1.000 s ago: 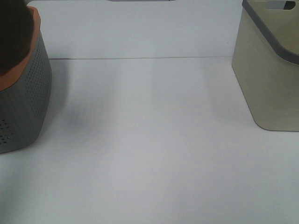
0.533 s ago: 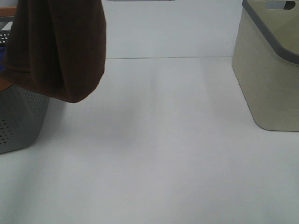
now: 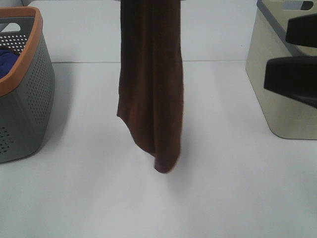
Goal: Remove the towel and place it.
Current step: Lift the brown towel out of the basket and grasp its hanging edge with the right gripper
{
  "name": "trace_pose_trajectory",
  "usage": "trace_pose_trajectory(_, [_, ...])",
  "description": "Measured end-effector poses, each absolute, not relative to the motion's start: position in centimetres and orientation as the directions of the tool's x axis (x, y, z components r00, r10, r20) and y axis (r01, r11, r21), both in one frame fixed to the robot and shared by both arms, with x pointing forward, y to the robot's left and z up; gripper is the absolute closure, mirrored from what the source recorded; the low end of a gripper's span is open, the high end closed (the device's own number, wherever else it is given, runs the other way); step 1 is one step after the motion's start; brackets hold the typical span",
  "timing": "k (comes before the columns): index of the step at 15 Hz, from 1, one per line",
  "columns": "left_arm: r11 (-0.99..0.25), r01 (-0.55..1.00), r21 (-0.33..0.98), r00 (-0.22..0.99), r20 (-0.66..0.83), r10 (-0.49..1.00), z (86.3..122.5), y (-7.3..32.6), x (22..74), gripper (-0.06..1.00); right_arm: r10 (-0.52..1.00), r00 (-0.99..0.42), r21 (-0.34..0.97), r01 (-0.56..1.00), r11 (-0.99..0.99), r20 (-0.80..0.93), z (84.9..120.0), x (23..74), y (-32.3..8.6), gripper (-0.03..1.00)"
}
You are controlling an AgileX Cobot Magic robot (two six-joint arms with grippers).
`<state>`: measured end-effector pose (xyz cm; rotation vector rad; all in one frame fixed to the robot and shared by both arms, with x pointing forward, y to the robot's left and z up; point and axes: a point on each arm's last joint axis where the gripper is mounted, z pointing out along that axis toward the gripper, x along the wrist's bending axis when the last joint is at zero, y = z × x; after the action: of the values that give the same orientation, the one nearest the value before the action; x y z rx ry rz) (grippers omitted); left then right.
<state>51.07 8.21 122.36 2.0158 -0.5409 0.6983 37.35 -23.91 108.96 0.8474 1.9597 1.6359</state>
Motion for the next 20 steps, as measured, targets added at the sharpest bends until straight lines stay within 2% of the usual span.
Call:
trace_pose_trajectory(6, [-0.479, -0.648, 0.592, 0.738, 0.644, -0.203, 119.7, 4.0, 50.6, 0.94, 0.631, -0.774, 0.984, 0.149, 0.095, 0.056, 107.7, 40.3, -23.5, 0.06])
trace_pose_trajectory(10, [-0.488, -0.683, 0.544, 0.703, 0.67, -0.238, 118.9, 2.3, 50.2, 0.94, 0.524, -0.84, 0.973, 0.215, 0.088, 0.138, 105.4, 42.3, -22.9, 0.06])
trace_pose_trajectory(14, [-0.487, -0.693, 0.532, 0.691, 0.684, -0.236, 119.0, 2.0, 50.0, 0.94, 0.515, -0.826, 0.953, 0.298, 0.054, 0.229, 103.1, 44.5, -23.0, 0.06])
trace_pose_trajectory(20, [-0.491, -0.692, 0.529, 0.685, 0.696, -0.215, 119.1, 1.9, 50.1, 0.94, 0.448, -0.818, 0.874, 0.463, 0.144, 0.36, 98.5, 45.0, -21.9, 0.06])
